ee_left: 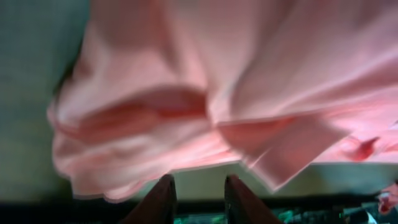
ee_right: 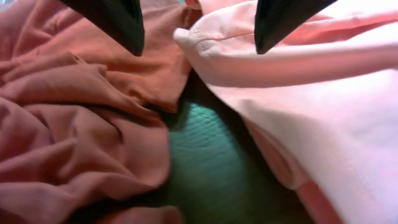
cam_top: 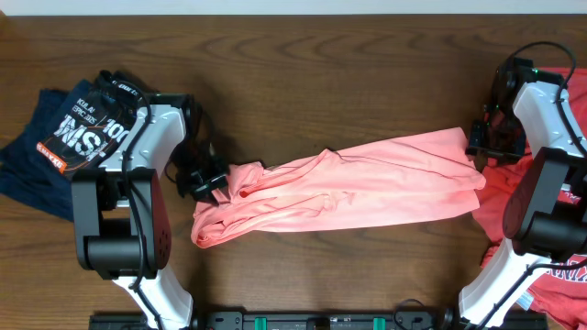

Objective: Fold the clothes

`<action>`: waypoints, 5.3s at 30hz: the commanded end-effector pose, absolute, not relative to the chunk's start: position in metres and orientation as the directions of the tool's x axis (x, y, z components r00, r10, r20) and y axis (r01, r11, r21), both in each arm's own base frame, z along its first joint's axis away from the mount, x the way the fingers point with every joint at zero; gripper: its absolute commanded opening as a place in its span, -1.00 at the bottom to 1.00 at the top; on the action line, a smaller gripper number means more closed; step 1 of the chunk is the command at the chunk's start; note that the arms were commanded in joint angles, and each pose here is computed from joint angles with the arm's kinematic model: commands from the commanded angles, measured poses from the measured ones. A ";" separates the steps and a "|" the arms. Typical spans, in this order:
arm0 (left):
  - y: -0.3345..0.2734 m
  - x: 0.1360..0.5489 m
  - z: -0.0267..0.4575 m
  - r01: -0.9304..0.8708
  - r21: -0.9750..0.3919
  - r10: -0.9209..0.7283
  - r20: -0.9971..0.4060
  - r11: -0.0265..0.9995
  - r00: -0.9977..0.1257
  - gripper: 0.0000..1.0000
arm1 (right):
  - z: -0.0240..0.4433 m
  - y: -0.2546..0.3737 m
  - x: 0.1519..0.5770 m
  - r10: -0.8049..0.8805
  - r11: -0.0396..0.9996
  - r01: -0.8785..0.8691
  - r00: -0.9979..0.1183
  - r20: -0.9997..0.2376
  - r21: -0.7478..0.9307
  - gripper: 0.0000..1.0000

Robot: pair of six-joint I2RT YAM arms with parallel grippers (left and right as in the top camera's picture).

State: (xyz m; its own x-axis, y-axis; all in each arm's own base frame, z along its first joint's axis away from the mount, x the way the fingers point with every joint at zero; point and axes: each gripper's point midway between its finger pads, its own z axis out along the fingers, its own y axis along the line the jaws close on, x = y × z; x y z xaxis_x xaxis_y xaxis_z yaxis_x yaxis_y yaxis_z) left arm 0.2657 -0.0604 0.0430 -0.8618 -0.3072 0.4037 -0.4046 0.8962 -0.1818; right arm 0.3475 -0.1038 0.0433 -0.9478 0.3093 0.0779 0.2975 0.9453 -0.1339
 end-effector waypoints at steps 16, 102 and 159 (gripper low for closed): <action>-0.123 0.334 0.036 0.014 -0.400 0.025 0.022 0.917 -0.999 -0.31 | 0.037 -0.096 0.349 0.258 0.966 0.255 -0.962 0.090 -0.045 0.16; 0.020 0.246 0.083 -0.561 0.109 -0.560 -0.044 0.821 -0.828 0.75 | -0.004 -0.017 0.325 -0.030 0.948 0.005 -0.994 0.105 0.317 0.02; 0.035 0.285 0.081 -0.445 0.040 -0.447 0.061 0.895 -0.893 -0.88 | -0.009 -0.048 0.321 0.089 0.983 0.111 -0.985 0.150 0.149 0.99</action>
